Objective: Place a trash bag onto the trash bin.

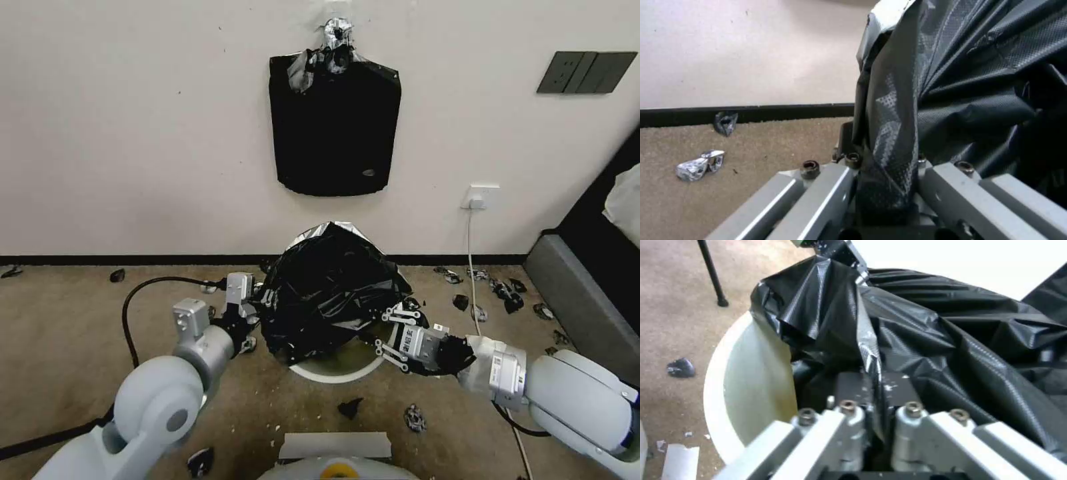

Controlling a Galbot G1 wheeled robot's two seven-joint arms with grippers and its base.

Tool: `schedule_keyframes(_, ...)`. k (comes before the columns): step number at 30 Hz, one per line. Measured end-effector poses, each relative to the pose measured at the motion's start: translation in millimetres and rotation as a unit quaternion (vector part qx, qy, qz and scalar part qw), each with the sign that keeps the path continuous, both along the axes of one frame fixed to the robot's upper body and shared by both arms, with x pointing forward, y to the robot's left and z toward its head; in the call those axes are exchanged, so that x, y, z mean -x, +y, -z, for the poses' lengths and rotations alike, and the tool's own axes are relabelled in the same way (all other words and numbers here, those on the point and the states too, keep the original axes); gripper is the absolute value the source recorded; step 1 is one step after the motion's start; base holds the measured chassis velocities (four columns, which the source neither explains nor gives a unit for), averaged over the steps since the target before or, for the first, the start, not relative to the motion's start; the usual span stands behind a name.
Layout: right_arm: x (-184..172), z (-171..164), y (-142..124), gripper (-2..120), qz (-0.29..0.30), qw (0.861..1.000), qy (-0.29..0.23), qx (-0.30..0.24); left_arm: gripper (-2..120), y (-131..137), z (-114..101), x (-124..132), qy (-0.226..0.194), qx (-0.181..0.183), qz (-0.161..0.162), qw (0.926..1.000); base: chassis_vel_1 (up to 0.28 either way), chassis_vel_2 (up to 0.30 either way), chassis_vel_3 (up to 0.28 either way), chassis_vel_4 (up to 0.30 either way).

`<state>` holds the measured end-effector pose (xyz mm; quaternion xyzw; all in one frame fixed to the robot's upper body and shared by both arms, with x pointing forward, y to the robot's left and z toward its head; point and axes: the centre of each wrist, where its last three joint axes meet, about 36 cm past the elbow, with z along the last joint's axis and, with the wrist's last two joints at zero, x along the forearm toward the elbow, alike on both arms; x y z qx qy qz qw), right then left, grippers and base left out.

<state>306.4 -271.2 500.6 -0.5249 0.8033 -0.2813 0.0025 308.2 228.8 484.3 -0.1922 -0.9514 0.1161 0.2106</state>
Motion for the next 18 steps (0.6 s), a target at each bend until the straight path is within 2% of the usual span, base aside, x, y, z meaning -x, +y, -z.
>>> schedule_keyframes(1, -0.7, 0.6, -0.9, 0, -0.004, 1.0, -0.001, -0.002, 3, -0.1, -0.7, 0.1, 0.002, 0.001, 0.001, 1.0, 0.0, 0.0, 0.0, 0.0)
schedule_keyframes(7, -3.2, -0.4, -7.9, 0, -0.044, 0.998, 0.017, -0.031, 3, 4.7, -7.1, -2.4, 0.017, 0.013, -0.004, 0.9998, 0.0, 0.0, 0.0, 0.0)
schedule_keyframes(10, -3.7, -1.9, -13.9, 0, -0.102, 0.992, 0.047, -0.049, 3, 11.4, -14.0, -7.5, 0.033, 0.028, -0.012, 0.999, 0.0, 0.0, 0.0, 0.0)
schedule_keyframes(18, -9.5, -0.5, -22.6, 0, -0.166, 0.983, 0.066, -0.039, 3, 22.2, -23.1, -13.4, 0.053, 0.047, -0.016, 0.9974, 0.0, 0.0, 0.0, 0.0)
